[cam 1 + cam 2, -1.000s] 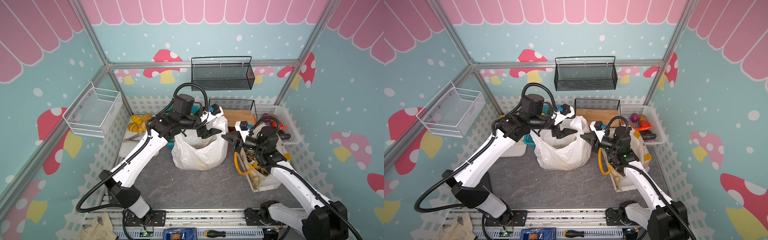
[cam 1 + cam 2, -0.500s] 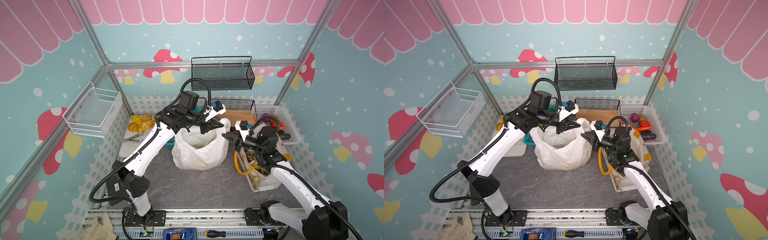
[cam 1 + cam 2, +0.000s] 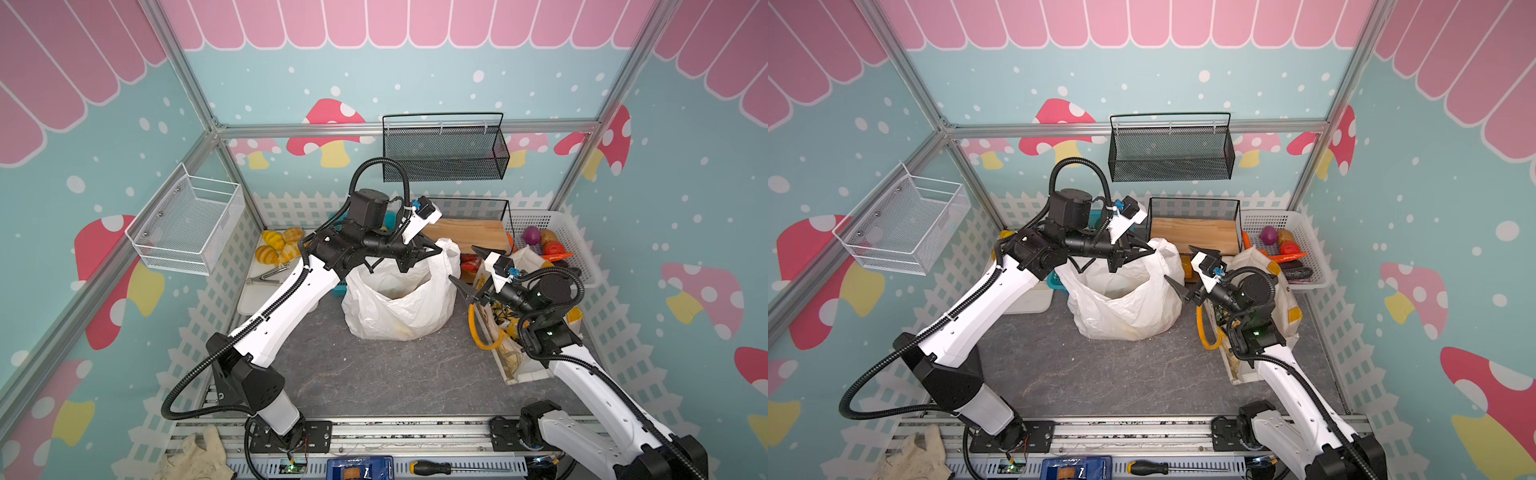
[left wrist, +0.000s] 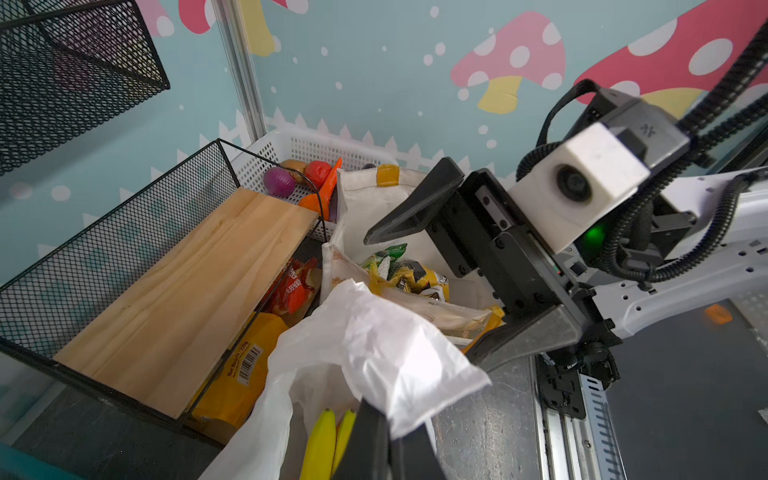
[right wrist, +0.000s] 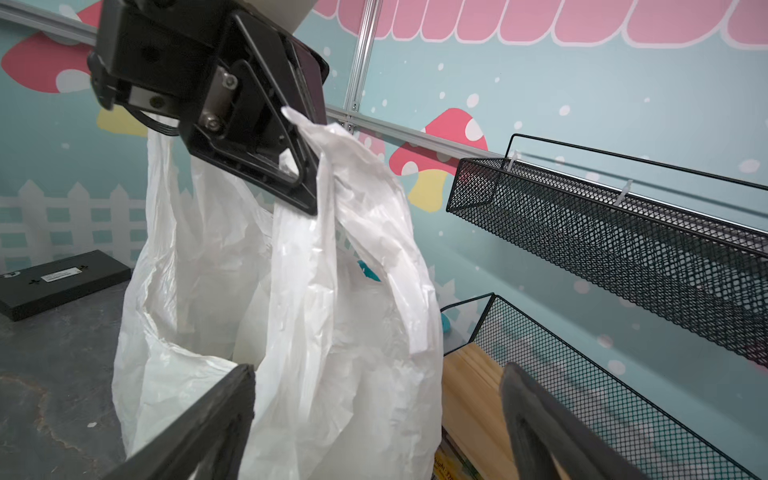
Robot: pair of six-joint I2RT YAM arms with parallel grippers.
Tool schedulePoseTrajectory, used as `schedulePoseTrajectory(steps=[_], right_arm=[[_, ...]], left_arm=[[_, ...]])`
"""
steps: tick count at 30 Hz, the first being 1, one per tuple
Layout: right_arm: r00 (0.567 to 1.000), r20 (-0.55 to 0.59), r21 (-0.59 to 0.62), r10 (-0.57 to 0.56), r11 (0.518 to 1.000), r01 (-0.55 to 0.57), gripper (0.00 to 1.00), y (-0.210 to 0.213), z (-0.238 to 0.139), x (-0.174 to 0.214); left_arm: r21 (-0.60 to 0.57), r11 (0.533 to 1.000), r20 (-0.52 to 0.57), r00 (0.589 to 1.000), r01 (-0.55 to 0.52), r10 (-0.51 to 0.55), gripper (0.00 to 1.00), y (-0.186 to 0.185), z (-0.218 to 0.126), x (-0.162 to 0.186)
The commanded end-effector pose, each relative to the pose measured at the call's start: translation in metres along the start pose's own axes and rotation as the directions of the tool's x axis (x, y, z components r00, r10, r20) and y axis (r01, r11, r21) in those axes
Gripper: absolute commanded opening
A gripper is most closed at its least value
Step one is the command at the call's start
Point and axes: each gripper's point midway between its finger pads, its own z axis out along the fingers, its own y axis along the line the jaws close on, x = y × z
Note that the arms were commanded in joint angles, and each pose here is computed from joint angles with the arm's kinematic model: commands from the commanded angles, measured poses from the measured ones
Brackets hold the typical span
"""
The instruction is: Place the mixed food into the grocery bags and tie them
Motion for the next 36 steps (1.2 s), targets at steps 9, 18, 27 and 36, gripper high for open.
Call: schedulePoseTrajectory(steps=[9,18,27,36], right_arm=[[0.992,0.086,-0.326,0.096,0.943,-0.063,0.46,0.042,0.022,0.024],[0.993,0.005,-0.358,0.117,0.928,-0.108,0.05,0.049,0.023,0.047],[0.991,-0.026,-0.431,0.135,0.893,-0.133,0.02,0.055,0.026,0.046],[0.989,-0.034,-0.042,0.144,0.988,-0.145,0.72,0.014,0.028,0.042]], left_arm=[[0.082,0.996,0.032,0.999,0.031,-0.033,0.01,-0.020,-0.013,-0.004],[0.104,0.933,0.044,0.939,-0.343,0.340,0.41,-0.030,-0.014,0.014],[0.042,0.868,0.015,0.869,-0.495,0.495,0.59,-0.016,-0.007,0.007],[-0.033,0.987,-0.014,0.987,-0.158,0.157,0.00,-0.002,0.011,-0.007]])
